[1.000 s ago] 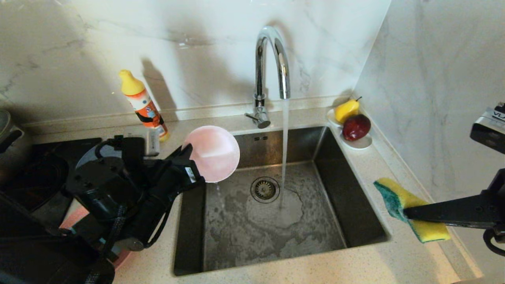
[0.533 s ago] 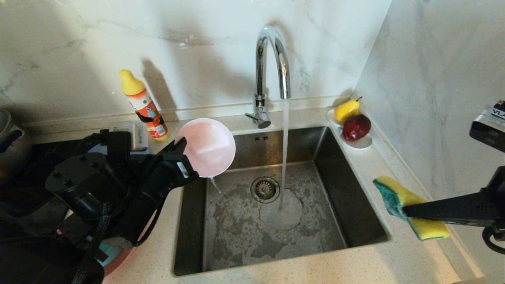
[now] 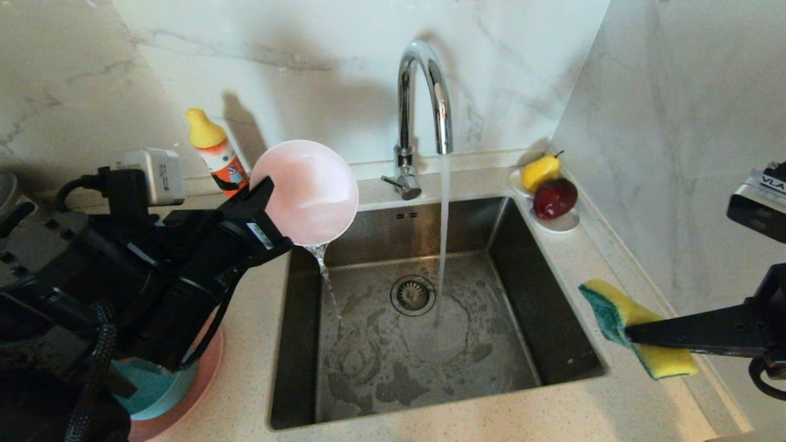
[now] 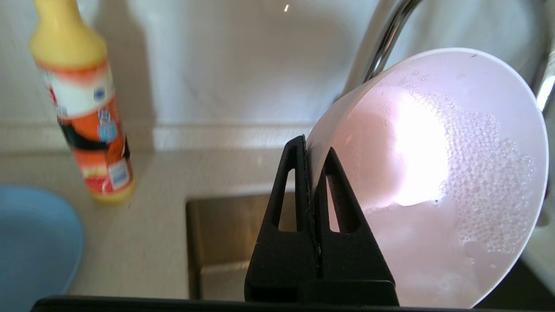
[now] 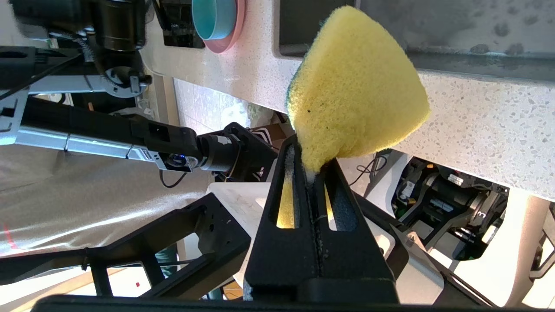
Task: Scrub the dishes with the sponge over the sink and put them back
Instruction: Place the bowl on the table
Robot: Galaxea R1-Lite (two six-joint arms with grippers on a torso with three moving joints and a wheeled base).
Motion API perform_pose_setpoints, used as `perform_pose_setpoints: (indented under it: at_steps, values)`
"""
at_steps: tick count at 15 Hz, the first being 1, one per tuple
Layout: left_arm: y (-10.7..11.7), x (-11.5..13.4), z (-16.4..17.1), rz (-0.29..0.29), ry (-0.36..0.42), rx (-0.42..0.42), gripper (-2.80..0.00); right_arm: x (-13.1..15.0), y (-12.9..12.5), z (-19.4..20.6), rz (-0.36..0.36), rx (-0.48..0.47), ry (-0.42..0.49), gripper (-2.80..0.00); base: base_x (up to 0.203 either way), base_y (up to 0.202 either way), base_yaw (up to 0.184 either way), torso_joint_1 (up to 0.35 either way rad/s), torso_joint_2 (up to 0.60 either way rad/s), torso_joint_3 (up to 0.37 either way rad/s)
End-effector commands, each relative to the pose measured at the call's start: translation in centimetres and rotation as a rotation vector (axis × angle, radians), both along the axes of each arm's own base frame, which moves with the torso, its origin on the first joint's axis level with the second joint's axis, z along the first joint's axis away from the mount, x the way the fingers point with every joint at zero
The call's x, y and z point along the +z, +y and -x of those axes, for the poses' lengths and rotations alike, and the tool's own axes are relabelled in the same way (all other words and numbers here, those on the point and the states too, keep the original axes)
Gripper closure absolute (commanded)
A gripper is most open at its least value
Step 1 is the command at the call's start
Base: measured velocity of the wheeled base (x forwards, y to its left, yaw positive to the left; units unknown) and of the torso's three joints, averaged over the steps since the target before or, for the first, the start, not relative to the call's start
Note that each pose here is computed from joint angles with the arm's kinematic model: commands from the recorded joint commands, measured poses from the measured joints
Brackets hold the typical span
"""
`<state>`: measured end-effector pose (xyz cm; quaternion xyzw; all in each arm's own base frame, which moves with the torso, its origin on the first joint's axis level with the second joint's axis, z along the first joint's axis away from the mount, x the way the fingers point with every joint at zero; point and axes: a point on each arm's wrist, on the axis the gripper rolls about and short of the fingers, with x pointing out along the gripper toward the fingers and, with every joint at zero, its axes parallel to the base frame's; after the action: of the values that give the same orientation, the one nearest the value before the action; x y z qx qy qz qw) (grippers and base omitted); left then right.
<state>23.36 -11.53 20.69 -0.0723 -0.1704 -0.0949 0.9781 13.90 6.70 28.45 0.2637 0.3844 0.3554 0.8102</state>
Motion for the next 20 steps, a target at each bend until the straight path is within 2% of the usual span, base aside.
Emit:
perform_pose_setpoints:
  at_steps: [1,4,6,7,9,12,16,20]
  values:
    - [0.1,1.2,0.2,0.015,-0.049,-0.010,0.00,0.0,0.1,-0.1,-0.003,0.004,0.005,0.00,0.000,0.000,0.000,0.000,0.00,0.000]
    - [-0.1,1.1,0.0,-0.046,-0.063,-0.017,0.00,-0.2,0.1,-0.2,0.000,0.004,0.014,0.00,0.000,0.000,0.000,0.000,0.00,0.000]
    - [-0.1,1.5,0.1,-0.054,-0.081,-0.027,0.00,-0.1,0.2,-0.4,0.000,0.005,0.015,0.00,0.000,0.000,0.000,0.000,0.00,0.000]
    - [-0.1,2.3,0.2,-0.067,-0.117,-0.026,0.00,-0.1,0.2,-0.4,-0.001,0.005,0.013,0.00,0.000,0.000,0.000,0.000,0.00,0.000]
    - [-0.1,2.5,0.2,-0.105,-0.136,-0.030,0.00,-0.2,0.2,-0.5,-0.004,0.005,0.007,0.00,0.000,0.000,0.000,0.000,0.00,0.000]
    - [0.1,2.7,0.1,-0.120,-0.149,-0.020,0.00,-0.3,0.3,-0.8,-0.013,0.010,-0.006,0.00,0.000,0.000,0.000,0.000,0.00,0.000]
    - [0.4,4.3,0.8,-0.157,-0.223,-0.005,0.00,-0.3,0.3,-0.7,-0.017,0.015,-0.008,0.00,0.000,0.000,0.000,0.000,0.00,0.000]
    - [0.4,4.3,0.9,-0.157,-0.224,-0.005,0.00,-0.3,0.3,-0.7,-0.015,0.015,-0.004,0.00,0.000,0.000,0.000,0.000,0.00,0.000]
